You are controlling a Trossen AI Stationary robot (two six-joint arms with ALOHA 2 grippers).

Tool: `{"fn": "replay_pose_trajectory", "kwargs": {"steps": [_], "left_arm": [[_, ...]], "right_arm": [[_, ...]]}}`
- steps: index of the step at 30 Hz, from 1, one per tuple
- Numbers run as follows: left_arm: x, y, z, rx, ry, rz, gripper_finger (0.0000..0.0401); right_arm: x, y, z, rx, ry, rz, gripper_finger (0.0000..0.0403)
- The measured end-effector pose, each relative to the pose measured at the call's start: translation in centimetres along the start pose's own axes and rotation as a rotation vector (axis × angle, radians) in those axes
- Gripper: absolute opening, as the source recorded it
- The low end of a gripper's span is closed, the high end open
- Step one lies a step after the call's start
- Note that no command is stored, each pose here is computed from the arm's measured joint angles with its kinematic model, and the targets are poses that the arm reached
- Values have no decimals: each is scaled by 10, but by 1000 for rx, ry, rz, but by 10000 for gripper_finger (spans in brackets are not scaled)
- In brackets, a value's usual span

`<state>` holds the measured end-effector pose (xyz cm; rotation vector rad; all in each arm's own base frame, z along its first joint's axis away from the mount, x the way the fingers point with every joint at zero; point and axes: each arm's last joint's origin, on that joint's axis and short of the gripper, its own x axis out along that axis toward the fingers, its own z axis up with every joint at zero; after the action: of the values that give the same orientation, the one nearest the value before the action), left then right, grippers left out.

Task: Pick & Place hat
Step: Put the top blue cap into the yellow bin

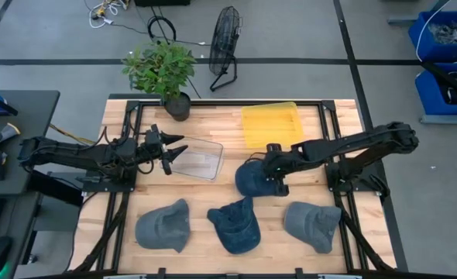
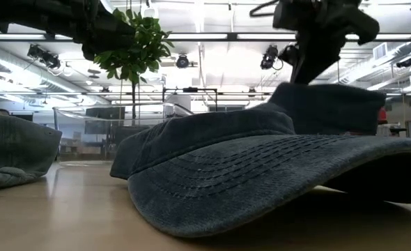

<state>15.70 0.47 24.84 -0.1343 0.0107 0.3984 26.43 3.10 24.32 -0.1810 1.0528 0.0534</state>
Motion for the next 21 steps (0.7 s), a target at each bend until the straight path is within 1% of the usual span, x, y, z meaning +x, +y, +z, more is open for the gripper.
{"fn": "replay_pose_trajectory", "kwargs": {"steps": [2, 5, 8, 12, 15, 18, 21], "left_arm": [[0, 0, 0, 0, 0, 0, 197], [0, 0, 0, 0, 0, 0, 197], [0, 0, 0, 0, 0, 0, 197], [0, 0, 0, 0, 0, 0, 197], [0, 0, 0, -1, -1, 0, 197], [0, 0, 0, -1, -2, 0, 197], [0, 0, 0, -1, -2, 0, 197]], "right_arm": [[-8, 0, 0, -21, -23, -54, 1], [-21, -4, -6, -60, -6, -182, 1], [-35, -12, -12, -88, 17, -373, 1], [-50, -27, -16, -69, 31, -661, 0], [-55, -41, -19, -101, 100, -808, 0], [-54, -60, -22, -98, 185, -888, 0], [-48, -80, -26, -68, 241, -888, 0]]}}
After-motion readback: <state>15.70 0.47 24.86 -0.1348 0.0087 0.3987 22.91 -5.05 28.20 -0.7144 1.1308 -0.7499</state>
